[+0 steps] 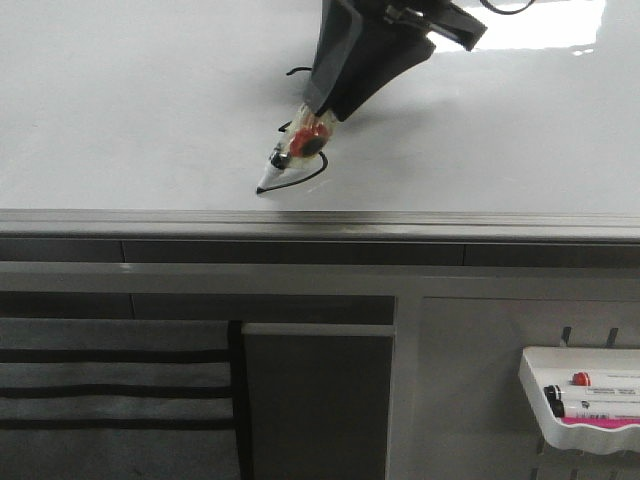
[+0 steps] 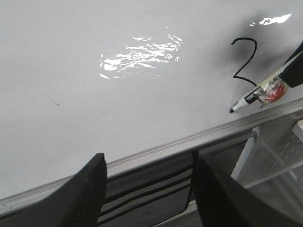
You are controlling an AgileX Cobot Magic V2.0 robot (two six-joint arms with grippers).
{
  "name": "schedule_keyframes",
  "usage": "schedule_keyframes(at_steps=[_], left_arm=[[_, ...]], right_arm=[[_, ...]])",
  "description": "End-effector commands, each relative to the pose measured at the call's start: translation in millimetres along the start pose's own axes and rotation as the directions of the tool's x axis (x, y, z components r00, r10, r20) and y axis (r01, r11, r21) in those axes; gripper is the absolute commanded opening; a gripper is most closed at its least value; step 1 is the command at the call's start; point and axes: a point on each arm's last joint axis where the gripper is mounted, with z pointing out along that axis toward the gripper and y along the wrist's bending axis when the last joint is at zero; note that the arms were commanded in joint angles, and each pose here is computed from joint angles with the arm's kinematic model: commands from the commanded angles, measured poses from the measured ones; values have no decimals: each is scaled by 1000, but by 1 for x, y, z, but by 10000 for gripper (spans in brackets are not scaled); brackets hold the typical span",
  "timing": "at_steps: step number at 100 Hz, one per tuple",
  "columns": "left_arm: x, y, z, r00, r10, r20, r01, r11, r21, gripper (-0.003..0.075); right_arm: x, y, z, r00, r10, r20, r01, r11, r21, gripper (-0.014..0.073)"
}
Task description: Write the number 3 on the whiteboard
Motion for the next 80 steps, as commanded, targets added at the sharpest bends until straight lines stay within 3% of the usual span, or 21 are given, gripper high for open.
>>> schedule_keyframes(at_steps=[1, 15, 28, 39, 54, 68, 80], left_arm=[[-13, 3, -4, 996, -19, 85, 22, 999, -32, 386], [-9, -1, -4, 998, 32, 45, -32, 999, 7, 386], [-8, -18, 0, 987, 160, 25, -162, 975, 155, 386], [-8, -39, 5, 951, 309, 19, -296, 890, 347, 386], [-15, -64, 22, 916, 401, 7, -345, 778, 525, 386], [-23, -88, 39, 885, 465, 37, -386, 686, 617, 386], [-30, -106, 54, 867, 495, 54, -404, 637, 656, 386]], right_arm=[[-15, 16, -49, 982, -74, 172, 73, 997, 12, 27], [14, 50, -86, 958, -169, 232, 206, 968, -146, 27], [57, 66, -102, 912, -341, 227, 387, 899, -203, 27], [82, 74, -111, 841, -492, 226, 535, 817, -212, 27], [87, 78, -121, 730, -630, 267, 678, 717, -162, 27], [86, 77, -120, 717, -639, 278, 689, 711, -141, 27], [84, 77, -120, 695, -659, 288, 709, 695, -119, 27]])
